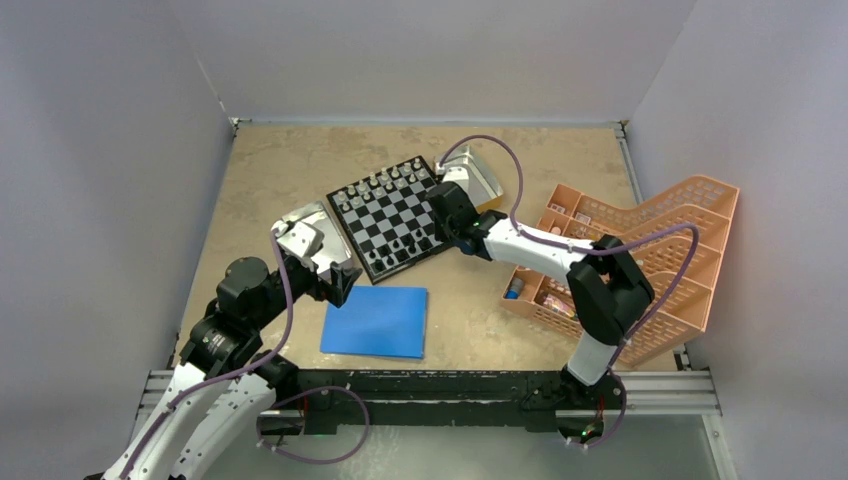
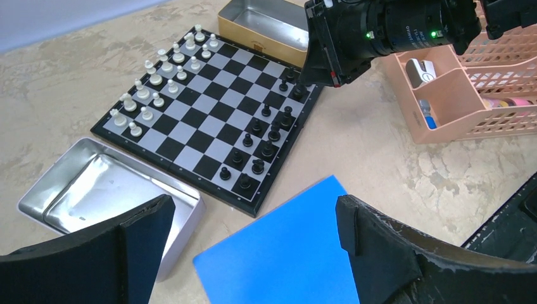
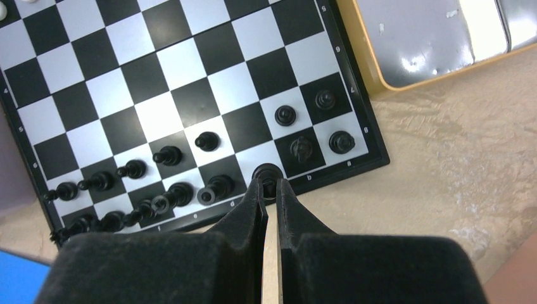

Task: Set up the chess pieces on the board
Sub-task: Place the chess piece on the chessboard, then pick up the chess piece from the storage box.

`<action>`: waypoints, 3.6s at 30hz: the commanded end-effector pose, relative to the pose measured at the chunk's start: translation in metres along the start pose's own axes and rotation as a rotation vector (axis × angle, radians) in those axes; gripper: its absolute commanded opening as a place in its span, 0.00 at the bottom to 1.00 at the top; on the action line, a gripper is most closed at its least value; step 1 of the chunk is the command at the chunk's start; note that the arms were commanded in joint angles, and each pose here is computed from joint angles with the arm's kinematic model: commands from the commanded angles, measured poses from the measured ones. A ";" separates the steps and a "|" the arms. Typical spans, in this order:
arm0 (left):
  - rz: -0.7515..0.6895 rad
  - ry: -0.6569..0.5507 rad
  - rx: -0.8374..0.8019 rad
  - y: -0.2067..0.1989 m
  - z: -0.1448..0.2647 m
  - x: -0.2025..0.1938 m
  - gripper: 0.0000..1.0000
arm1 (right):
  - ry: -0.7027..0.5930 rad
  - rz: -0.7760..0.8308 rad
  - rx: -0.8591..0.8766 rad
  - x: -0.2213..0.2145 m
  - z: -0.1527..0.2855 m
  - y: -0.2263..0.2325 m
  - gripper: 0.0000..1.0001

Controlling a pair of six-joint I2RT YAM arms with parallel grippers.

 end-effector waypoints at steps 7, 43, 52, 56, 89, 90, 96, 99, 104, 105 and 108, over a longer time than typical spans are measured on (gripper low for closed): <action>-0.002 -0.007 0.032 0.005 -0.002 0.006 1.00 | 0.030 0.036 0.019 0.005 -0.016 0.015 0.05; 0.004 -0.013 0.062 0.009 0.001 0.006 1.00 | 0.111 0.033 0.018 -0.017 -0.029 0.013 0.16; 0.035 0.034 0.131 0.018 -0.003 0.001 1.00 | 0.095 0.019 0.000 -0.011 -0.023 0.011 0.22; 0.086 0.067 0.244 0.031 0.000 -0.003 1.00 | 0.071 0.003 0.017 0.001 -0.011 0.015 0.26; -0.501 0.813 0.034 0.078 -0.055 -0.075 0.69 | -0.199 -0.131 0.812 0.057 0.222 0.021 0.31; -0.510 0.823 0.029 0.082 -0.056 -0.079 0.68 | -0.191 -0.127 0.831 0.054 0.224 0.021 0.31; -0.456 0.844 -0.029 0.107 -0.064 -0.094 0.62 | -0.168 -0.102 0.855 0.042 0.224 0.017 0.31; -0.427 0.886 -0.106 0.106 -0.071 -0.104 0.59 | -0.176 -0.110 0.836 0.045 0.217 0.020 0.31; -0.409 0.874 -0.211 0.102 -0.095 -0.119 0.53 | -0.157 -0.075 0.884 0.054 0.225 0.033 0.30; -0.409 0.895 -0.225 0.103 -0.097 -0.124 0.51 | -0.169 -0.067 0.885 0.056 0.226 0.034 0.30; -0.407 0.978 -0.247 0.108 -0.098 -0.140 0.47 | -0.181 -0.042 0.862 0.058 0.224 0.032 0.30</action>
Point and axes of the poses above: each gripper's point midway between its finger pads, its own z axis back along the fingers, its own y axis along the line the jaws close on, x = y × z, the point moved 4 cm from there along z, back along the fingers, and after that the axes turned 15 degrees about -z, right-handed, at the moved point
